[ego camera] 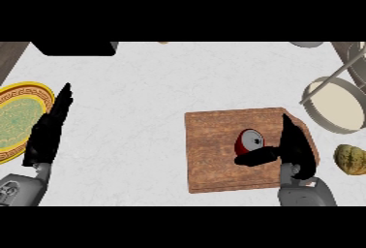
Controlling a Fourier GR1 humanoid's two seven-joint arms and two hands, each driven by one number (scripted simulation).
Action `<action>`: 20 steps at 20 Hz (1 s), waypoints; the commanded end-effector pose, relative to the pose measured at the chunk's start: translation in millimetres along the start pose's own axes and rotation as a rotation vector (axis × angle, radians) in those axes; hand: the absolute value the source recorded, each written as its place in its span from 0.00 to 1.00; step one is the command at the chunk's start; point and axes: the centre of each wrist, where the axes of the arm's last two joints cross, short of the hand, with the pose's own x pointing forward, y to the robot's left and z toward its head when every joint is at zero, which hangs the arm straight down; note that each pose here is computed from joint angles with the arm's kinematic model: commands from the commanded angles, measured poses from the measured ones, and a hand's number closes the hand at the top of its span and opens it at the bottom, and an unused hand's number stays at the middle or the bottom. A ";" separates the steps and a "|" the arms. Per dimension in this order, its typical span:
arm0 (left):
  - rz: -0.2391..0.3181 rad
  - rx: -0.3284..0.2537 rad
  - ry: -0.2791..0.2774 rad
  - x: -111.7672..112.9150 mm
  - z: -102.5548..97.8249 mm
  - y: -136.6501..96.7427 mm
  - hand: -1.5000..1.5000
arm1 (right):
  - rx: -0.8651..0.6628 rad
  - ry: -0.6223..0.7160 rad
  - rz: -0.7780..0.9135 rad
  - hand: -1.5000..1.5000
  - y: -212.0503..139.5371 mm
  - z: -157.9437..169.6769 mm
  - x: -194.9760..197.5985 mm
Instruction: Pick the can from the cutting board and place it in the tiered basket
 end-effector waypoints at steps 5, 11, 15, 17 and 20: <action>0.014 0.000 0.014 -11.8 -1.8 12.2 0.50 | 0.011 0.228 0.032 0.00 -0.5 8.2 7.5; 0.000 -0.008 -0.005 5.9 -2.9 -1.4 0.50 | 0.047 0.249 0.041 0.00 7.8 -4.0 19.5; 0.007 0.004 -0.012 2.9 -1.3 -9.6 0.50 | 0.087 0.252 0.030 0.00 22.5 -22.5 9.1; 0.014 -0.015 -0.007 1.4 1.4 -12.5 0.50 | 0.099 0.239 0.009 0.00 6.3 -13.0 21.8; 0.002 -0.010 -0.006 12.2 -3.3 9.7 0.50 | 0.154 0.250 0.027 1.00 24.3 -21.0 20.8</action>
